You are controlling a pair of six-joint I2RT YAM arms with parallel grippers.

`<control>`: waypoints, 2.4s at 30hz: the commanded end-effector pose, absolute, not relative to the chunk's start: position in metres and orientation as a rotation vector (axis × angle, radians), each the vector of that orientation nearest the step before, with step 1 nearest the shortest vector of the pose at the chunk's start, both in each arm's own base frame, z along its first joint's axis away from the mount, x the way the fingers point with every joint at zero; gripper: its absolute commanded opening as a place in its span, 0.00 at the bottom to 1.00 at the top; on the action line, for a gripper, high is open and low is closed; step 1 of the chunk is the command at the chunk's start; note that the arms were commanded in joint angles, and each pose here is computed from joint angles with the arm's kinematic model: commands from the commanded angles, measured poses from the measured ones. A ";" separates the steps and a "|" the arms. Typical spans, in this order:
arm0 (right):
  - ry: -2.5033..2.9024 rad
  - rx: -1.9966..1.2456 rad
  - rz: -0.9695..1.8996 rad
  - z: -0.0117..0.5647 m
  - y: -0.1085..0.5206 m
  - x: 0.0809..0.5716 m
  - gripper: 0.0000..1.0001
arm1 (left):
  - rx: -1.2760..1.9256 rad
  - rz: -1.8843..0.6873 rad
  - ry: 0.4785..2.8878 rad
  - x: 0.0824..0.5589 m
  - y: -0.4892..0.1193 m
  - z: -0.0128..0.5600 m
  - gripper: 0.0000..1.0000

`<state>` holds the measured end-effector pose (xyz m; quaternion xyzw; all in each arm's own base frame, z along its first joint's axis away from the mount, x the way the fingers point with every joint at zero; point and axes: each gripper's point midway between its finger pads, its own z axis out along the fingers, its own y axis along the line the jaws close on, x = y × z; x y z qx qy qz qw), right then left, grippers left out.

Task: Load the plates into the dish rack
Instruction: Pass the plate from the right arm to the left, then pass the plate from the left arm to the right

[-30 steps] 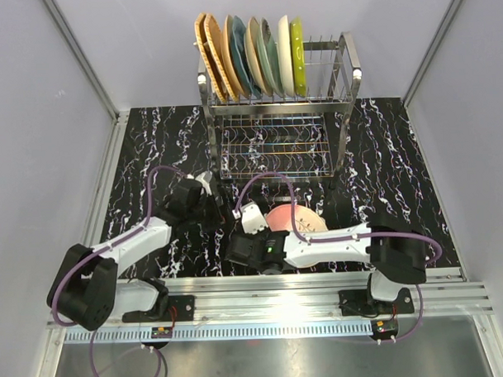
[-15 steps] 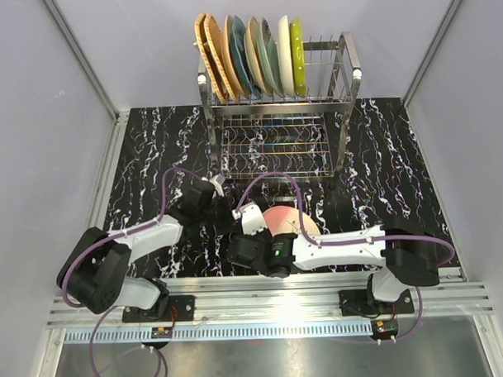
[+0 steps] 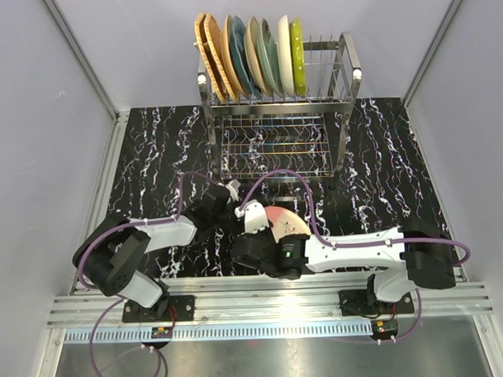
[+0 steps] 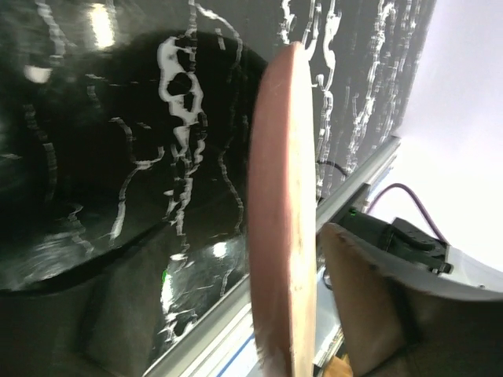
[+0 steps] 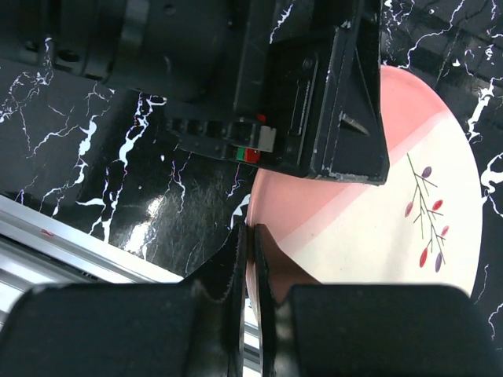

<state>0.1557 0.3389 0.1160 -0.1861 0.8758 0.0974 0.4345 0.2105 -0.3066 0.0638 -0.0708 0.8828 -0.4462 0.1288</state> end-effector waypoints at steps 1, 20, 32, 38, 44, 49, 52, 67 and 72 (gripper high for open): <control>2.111 -0.395 0.375 0.144 0.355 0.155 0.00 | -0.164 -1.456 2.463 0.217 -0.331 0.091 0.74; 2.103 -0.425 0.343 0.138 0.348 0.152 0.14 | -0.141 -1.564 2.440 0.211 -0.346 0.114 0.15; 2.118 -0.432 0.263 0.131 0.332 0.147 0.59 | -0.121 -1.484 2.461 0.219 -0.346 0.115 0.02; 2.074 -0.419 0.020 0.130 0.309 0.149 0.65 | -0.112 -1.465 2.467 0.220 -0.346 0.120 0.01; 2.059 -0.432 -0.258 0.107 0.292 0.150 0.69 | -0.080 -1.414 2.475 0.221 -0.342 0.127 0.01; 2.050 -0.411 -0.354 0.096 0.281 0.151 0.70 | -0.053 -1.385 2.489 0.219 -0.338 0.130 0.01; 2.049 -0.428 -0.362 0.087 0.280 0.151 0.67 | -0.044 -1.385 2.492 0.217 -0.338 0.132 0.02; 1.975 -0.415 -0.355 0.099 0.276 0.159 0.25 | -0.008 -1.382 2.507 0.212 -0.335 0.130 0.24; 1.952 -0.410 -0.339 0.109 0.279 0.156 0.15 | -0.003 -1.388 2.522 0.211 -0.337 0.125 0.52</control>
